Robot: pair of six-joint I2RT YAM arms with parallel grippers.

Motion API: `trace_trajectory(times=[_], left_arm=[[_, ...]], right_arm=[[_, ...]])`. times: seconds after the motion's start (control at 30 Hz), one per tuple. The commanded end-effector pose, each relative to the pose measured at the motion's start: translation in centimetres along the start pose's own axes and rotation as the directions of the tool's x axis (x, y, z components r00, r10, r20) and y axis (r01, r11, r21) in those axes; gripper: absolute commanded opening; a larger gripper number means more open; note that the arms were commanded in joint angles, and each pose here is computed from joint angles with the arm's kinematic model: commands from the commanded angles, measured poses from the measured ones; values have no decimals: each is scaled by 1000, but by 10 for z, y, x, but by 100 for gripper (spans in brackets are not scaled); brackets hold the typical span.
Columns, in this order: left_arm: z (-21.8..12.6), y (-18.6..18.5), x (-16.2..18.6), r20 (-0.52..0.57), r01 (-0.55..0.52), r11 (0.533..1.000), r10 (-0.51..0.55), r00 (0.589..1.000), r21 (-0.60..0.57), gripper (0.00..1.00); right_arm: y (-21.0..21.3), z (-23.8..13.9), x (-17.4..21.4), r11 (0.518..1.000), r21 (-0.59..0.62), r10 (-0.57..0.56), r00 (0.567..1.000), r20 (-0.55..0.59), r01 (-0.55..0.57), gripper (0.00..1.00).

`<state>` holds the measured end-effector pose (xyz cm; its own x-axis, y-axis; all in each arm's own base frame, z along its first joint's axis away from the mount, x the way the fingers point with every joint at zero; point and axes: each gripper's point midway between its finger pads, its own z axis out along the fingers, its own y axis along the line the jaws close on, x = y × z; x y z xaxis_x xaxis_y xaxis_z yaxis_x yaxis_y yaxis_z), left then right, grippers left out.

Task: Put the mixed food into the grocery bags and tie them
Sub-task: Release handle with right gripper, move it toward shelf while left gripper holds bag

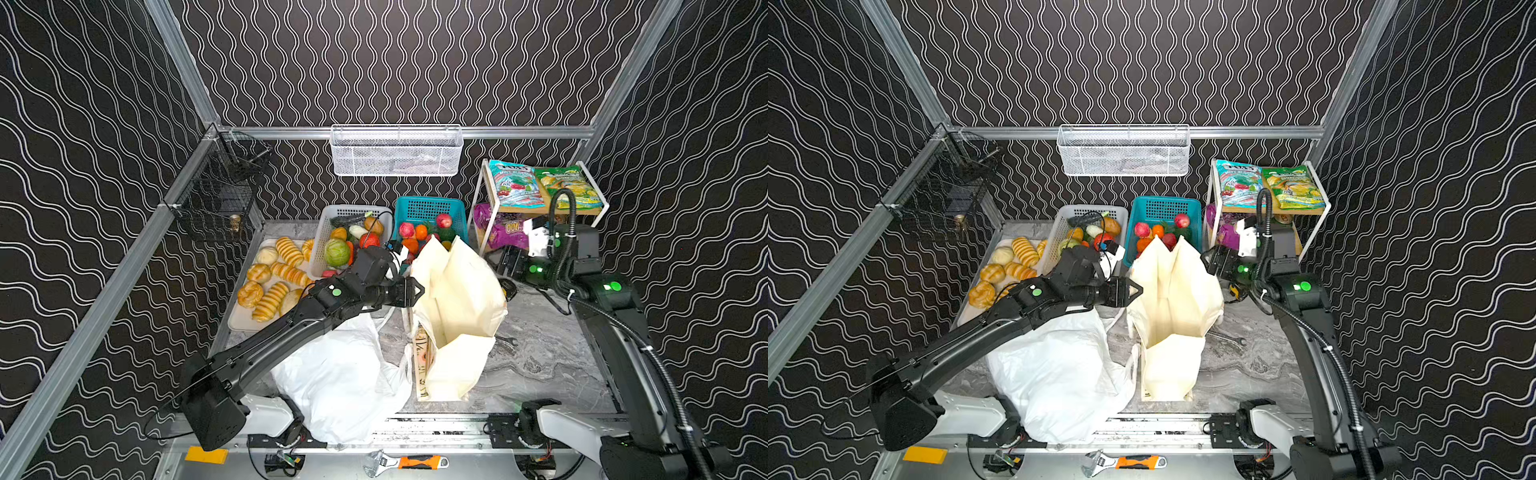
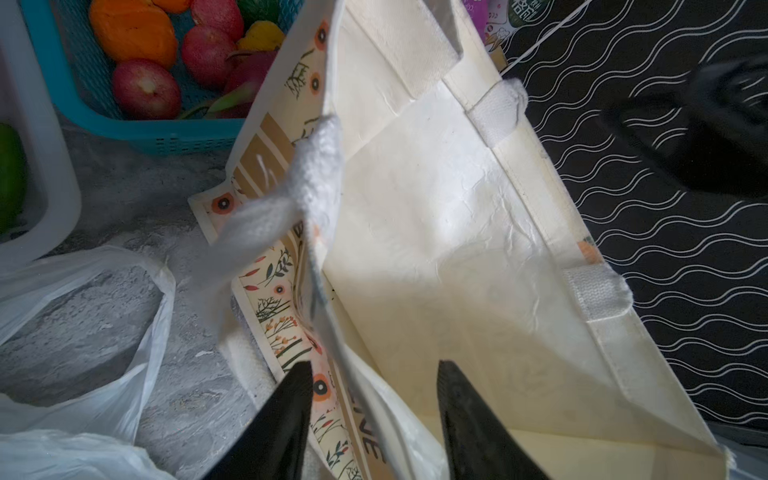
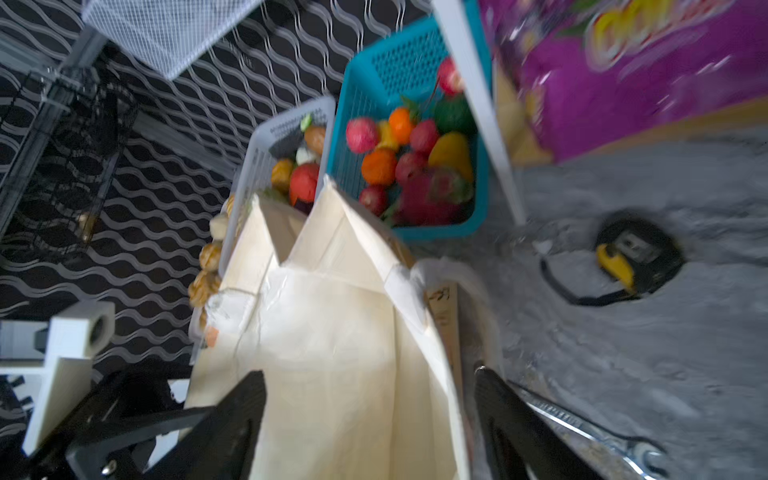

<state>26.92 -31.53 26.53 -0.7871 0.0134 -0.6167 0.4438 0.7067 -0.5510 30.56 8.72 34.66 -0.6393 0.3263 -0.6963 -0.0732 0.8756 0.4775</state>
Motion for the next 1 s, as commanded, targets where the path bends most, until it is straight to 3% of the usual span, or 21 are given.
trace_trajectory(times=[0.0,0.07,0.17,0.4,0.5,0.57,0.67,0.73,0.97], left_arm=[[-2,0,-3,1,-20,1000,20,1000,5,54],[-4,1,-4,7,-18,1000,18,1000,5,55],[-6,1,-5,11,-26,1000,26,1000,11,60],[-24,-3,-7,52,-94,995,93,994,20,82],[-35,-5,-10,83,-133,991,131,988,20,86],[-43,-7,-13,100,-158,987,156,983,15,86],[-55,-11,-19,134,-201,980,197,971,13,87],[-63,-13,-23,159,-228,974,224,961,6,87],[-83,-12,-38,233,-294,954,301,925,-66,88]], right_arm=[[-53,-34,-37,949,312,-26,974,225,-46,98],[-83,-49,-49,900,423,-40,947,318,-104,99],[-119,-48,-58,862,486,-65,919,389,-144,95],[-179,-9,-62,848,517,-216,812,542,-119,93],[-198,14,-65,873,483,-243,791,562,-75,92],[-196,29,-66,884,467,-317,765,560,24,90],[-196,37,-75,868,484,-420,677,604,107,87],[-197,42,-81,855,498,-464,641,612,144,87],[-223,61,-95,833,523,-510,619,597,181,83]])
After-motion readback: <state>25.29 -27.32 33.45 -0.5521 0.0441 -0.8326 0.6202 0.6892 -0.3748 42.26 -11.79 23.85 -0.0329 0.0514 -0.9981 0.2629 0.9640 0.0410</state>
